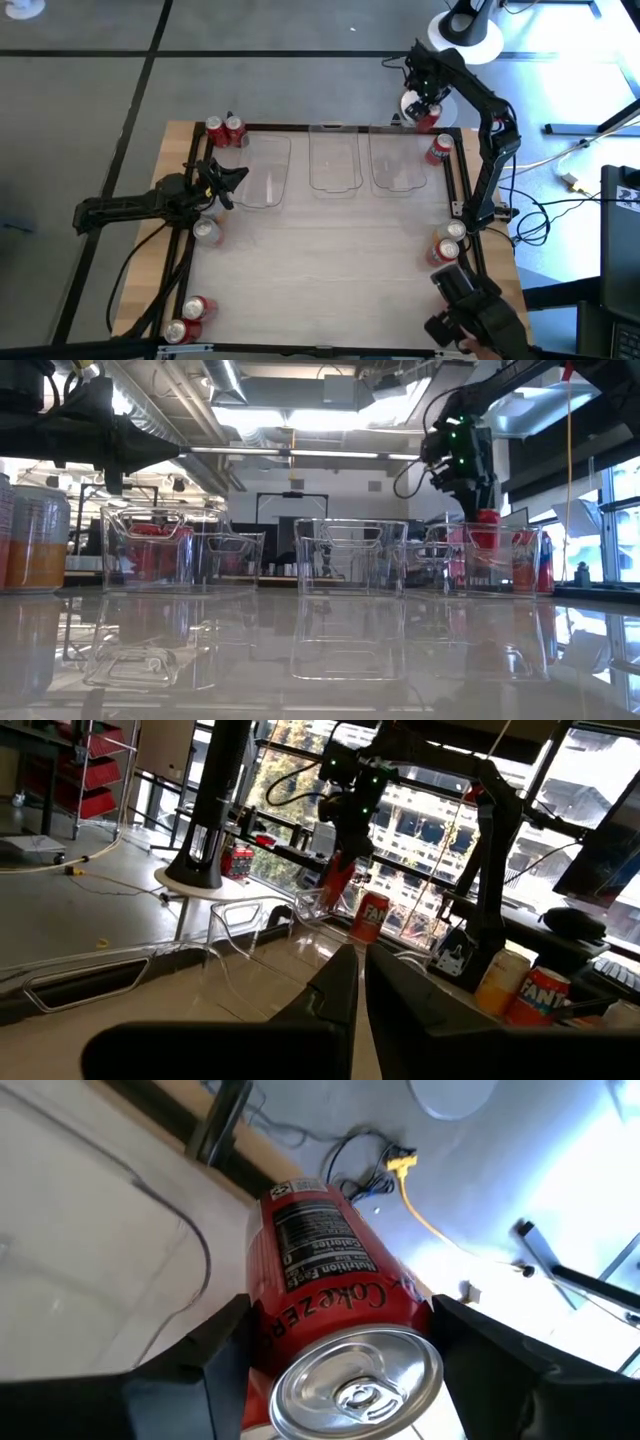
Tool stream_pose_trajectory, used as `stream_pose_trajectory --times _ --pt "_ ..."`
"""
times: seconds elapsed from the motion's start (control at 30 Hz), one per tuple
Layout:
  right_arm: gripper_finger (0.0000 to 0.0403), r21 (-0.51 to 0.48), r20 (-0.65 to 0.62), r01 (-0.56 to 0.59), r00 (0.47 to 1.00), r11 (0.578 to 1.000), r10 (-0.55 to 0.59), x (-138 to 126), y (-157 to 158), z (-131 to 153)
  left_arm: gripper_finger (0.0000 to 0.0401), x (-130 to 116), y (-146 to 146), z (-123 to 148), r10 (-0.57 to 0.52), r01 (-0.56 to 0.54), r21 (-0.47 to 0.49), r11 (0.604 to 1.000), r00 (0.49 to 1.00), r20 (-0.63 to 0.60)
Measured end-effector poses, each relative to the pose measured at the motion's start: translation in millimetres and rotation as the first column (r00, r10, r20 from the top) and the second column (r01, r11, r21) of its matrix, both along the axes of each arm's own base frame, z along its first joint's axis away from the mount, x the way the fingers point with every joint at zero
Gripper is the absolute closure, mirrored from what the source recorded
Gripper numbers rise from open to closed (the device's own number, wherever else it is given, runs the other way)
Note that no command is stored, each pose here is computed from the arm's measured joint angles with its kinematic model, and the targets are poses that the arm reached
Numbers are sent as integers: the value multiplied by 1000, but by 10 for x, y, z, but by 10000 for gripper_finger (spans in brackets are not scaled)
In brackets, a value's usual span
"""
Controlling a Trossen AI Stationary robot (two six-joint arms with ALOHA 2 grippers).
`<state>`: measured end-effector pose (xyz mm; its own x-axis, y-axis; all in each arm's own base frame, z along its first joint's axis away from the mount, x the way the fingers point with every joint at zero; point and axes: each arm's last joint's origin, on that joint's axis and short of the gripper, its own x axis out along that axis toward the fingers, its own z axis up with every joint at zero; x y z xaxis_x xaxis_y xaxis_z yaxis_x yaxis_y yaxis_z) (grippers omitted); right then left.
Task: Sort soda cans
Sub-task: Put the top right red black soda can into the right transparent bin
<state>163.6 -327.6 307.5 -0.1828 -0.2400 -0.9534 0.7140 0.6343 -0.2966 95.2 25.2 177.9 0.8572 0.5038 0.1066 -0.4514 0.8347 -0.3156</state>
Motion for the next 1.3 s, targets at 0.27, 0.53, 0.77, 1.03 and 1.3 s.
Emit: stream_pose_trajectory --times 0.27,0.53,0.77,1.03,1.3 --pt "153 -107 130 -21 991 994 35 112 8 385 384 0 0 1 0 0 0 1000 1000 1" --pt "154 -148 279 -159 940 976 195 534 281 659 384 0 0 1 0 0 3 1000 1000 -1" --pt "155 -124 268 -292 910 948 315 881 607 661 384 0 0 0 0 0 3 1000 1000 -1" --pt "179 -81 249 -372 891 925 380 1071 882 653 384 0 0 0 0 0 1 1000 1000 0" --pt "284 -4 285 -356 895 934 343 1038 917 633 384 0 0 1 -2 2 0 1000 1000 0"
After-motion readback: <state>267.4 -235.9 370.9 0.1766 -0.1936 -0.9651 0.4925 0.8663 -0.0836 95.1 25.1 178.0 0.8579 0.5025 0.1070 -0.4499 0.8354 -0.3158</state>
